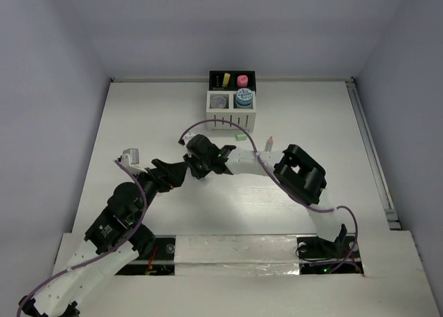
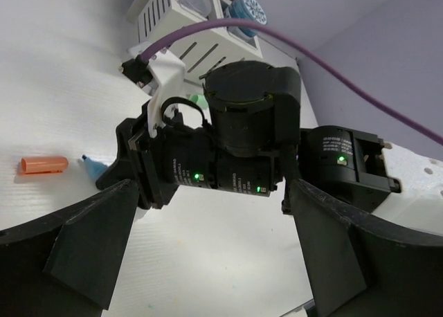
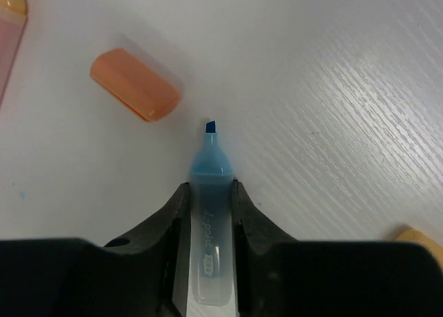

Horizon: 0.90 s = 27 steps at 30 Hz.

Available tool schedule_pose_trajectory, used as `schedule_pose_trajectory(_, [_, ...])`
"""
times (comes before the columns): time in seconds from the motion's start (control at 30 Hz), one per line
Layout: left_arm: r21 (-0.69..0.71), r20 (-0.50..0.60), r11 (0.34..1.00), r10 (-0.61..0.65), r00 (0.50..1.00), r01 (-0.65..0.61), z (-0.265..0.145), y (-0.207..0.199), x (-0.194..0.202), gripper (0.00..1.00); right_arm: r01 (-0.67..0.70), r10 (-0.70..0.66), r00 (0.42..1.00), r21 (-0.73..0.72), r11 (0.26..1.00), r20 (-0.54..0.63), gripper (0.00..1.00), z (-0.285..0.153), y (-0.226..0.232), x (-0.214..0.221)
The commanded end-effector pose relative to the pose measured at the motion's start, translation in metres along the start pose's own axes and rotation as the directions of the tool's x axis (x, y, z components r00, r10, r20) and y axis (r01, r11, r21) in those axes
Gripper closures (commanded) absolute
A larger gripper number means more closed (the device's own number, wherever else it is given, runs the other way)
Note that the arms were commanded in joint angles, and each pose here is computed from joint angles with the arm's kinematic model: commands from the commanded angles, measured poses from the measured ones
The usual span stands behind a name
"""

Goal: Sort the stationery into containers
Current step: Pick up the pen from the center of the board.

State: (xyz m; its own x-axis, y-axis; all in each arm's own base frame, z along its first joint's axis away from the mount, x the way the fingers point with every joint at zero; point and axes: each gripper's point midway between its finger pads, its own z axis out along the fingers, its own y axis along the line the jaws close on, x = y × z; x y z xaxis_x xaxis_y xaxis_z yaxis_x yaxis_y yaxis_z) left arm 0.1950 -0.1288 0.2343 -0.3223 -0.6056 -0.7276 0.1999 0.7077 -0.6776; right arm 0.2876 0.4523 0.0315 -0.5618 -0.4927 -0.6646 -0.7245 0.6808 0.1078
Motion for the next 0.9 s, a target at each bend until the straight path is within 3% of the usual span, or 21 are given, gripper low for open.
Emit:
schedule_pose_trajectory(0.0, [0.030, -0.004, 0.999, -0.025, 1.000, 0.025, 0.001, -0.003, 0.005, 0.12, -0.010, 0.009, 0.999, 0.050, 0.999, 0.031, 0.84, -0.002, -0.004, -0.012])
schedule_pose_trajectory(0.1, [0.048, -0.032, 0.998, -0.042, 0.999, 0.043, 0.007, -0.002, 0.018, 0.13, -0.044, 0.035, 0.990, 0.062, 0.997, 0.139, 0.97, -0.025, -0.004, -0.042])
schedule_pose_trajectory(0.33, [0.085, -0.115, 0.995, -0.033, 0.993, 0.043, 0.021, -0.003, 0.048, 0.27, -0.199, 0.189, 0.902, -0.015, 0.980, 0.387, 1.00, -0.105, -0.018, -0.106])
schedule_pose_trajectory(0.6, [0.110, -0.178, 0.993, -0.026, 0.984, 0.046, 0.051, -0.008, 0.075, 0.43, -0.297, 0.319, 0.808, -0.127, 0.947, 0.495, 1.00, -0.149, -0.012, -0.119])
schedule_pose_trajectory(0.87, [0.212, -0.069, 0.976, -0.026, 0.997, 0.040, 0.069, -0.034, 0.054, 0.46, -0.330, 0.381, 0.775, -0.192, 0.924, 0.504, 1.00, -0.163, -0.008, -0.107])
